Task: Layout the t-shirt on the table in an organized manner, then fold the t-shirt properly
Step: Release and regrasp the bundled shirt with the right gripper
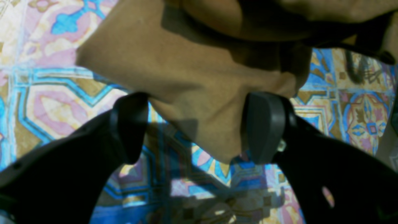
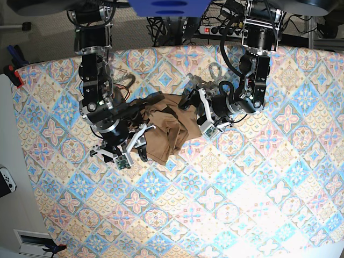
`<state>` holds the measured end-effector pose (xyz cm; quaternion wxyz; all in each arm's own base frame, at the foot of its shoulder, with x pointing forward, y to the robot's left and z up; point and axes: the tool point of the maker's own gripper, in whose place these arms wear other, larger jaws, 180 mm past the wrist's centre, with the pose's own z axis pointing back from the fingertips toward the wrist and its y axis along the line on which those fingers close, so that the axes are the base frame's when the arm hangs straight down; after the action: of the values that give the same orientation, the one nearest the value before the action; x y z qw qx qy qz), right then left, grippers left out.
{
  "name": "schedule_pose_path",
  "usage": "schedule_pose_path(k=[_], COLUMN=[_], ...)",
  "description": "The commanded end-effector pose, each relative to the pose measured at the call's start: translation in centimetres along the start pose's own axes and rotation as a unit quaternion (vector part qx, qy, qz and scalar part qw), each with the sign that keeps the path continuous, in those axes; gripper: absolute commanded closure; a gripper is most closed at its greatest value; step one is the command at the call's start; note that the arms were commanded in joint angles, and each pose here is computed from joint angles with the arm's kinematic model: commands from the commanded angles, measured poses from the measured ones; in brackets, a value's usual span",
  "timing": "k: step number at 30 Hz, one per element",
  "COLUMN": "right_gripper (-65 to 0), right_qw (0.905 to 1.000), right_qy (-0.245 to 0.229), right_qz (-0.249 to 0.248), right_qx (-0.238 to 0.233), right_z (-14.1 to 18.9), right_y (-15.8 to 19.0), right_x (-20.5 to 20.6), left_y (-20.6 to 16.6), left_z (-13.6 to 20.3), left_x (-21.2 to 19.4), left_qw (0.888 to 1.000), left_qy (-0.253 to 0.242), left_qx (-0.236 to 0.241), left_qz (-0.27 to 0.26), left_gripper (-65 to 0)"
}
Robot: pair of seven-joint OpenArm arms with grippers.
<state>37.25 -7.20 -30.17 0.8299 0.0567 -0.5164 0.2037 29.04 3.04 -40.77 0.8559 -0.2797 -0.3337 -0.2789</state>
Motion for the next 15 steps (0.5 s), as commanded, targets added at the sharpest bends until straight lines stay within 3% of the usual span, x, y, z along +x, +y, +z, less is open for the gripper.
schedule_pose_path(k=[1, 7, 15], right_gripper=[-29.2, -29.2, -29.2], right_qw=[0.9995, 0.9992, 0.9995], right_qy=[-0.03, -0.02, 0.001], right_qz=[0.001, -0.015, -0.023], right_qx=[-0.008, -0.03, -0.022], right_z=[0.2, 0.3, 0.0], right_y=[-0.8, -2.7, -2.0], right_x=[1.8, 0.7, -1.0], left_y=[0.1, 0.1, 0.1], left_z=[0.2, 0.2, 0.3], left_x=[1.6, 1.6, 1.6], left_qw=[1.0, 1.0, 1.0], left_qy=[-0.024, -0.024, -0.024], left_qx=[-0.002, -0.002, -0.001], left_qz=[-0.006, -0.006, -0.006], left_gripper=[-47.0, -47.0, -47.0])
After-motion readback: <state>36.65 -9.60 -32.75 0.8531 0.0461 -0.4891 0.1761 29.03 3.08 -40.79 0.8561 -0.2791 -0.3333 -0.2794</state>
